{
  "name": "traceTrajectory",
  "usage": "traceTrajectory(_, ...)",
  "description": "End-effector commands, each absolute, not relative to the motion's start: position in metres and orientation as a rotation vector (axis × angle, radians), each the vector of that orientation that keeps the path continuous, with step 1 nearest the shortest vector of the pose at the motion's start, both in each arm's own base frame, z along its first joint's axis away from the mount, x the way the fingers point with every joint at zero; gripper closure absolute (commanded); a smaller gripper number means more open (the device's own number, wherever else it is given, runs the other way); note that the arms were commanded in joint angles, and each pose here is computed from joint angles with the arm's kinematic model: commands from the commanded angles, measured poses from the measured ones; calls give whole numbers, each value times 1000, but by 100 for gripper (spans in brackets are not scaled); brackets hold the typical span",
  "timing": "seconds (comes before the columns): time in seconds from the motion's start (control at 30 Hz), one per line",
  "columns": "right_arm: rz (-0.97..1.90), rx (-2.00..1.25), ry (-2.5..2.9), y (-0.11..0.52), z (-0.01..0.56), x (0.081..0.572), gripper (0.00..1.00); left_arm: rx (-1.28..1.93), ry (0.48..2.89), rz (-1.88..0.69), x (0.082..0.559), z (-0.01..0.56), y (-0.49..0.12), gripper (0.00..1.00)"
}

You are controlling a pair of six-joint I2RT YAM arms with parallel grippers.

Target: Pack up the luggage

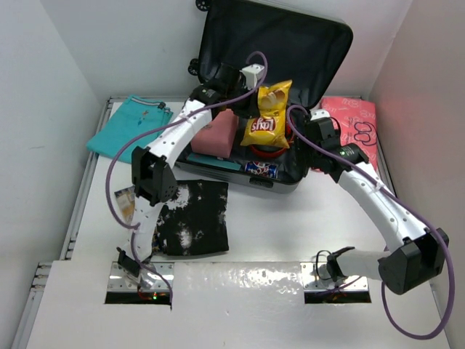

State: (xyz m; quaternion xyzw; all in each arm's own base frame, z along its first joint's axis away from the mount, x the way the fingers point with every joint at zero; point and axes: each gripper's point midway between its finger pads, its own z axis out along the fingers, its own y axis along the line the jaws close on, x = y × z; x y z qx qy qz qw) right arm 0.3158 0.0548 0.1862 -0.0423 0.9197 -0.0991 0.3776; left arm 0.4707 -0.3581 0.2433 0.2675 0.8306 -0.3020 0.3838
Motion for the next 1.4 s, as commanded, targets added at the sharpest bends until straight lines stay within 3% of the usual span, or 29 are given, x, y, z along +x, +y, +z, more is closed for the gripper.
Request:
traceTrajectory(0.0,-240,-96,2312,55,198,317,23,656,2012,-754,481,269,-369,100)
traceTrajectory(0.07,-231,-115,2324,59,196,320,22,662,2055,-738,484,244,-372,97)
traceTrajectory(0.1,-218,-128,2326,62,196,322,22,657,2069,-727,486,238,-371,87)
traceTrajectory(0.13,-203,-131,2321,65,200,326,22,662,2072,-709,489,234,-370,59)
traceTrajectory(0.2,-169,-157,2340,73,197,330,21,640,2066,-645,501,230,-366,29)
traceTrajectory(0.23,-142,-167,2329,78,203,334,21,629,2047,-608,507,235,-362,7)
traceTrajectory(0.27,-125,-181,2342,82,201,336,21,593,2023,-550,515,245,-355,0)
traceTrajectory(0.4,-12,-220,2331,103,211,343,21,556,1858,-414,530,307,-336,0)
traceTrajectory(0.5,-20,-266,2289,116,220,345,23,439,1711,-326,522,390,-296,0)
traceTrajectory(0.6,-31,-464,2179,175,235,331,23,333,1651,-301,508,451,-243,0)
traceTrajectory(0.73,182,-597,2101,261,236,309,23,190,1795,-215,479,446,-133,2)
traceTrajectory(0.8,342,-629,2065,301,232,298,23,115,1886,-72,450,423,-57,18)
traceTrajectory(0.87,407,-659,2051,321,224,291,23,43,1988,71,407,401,11,52)
traceTrajectory(0.93,431,-712,2070,338,212,281,23,54,2240,28,367,327,35,54)
traceTrajectory(1.03,373,-798,2090,346,197,272,24,-132,2523,-59,302,242,83,37)
traceTrajectory(1.17,345,-863,2098,349,184,262,24,-388,2617,-246,270,171,93,9)
traceTrajectory(1.27,337,-878,2105,346,179,258,23,-541,2564,-200,274,151,99,1)
traceTrajectory(1.37,320,-890,2117,343,176,256,23,-716,2535,-148,274,127,101,0)
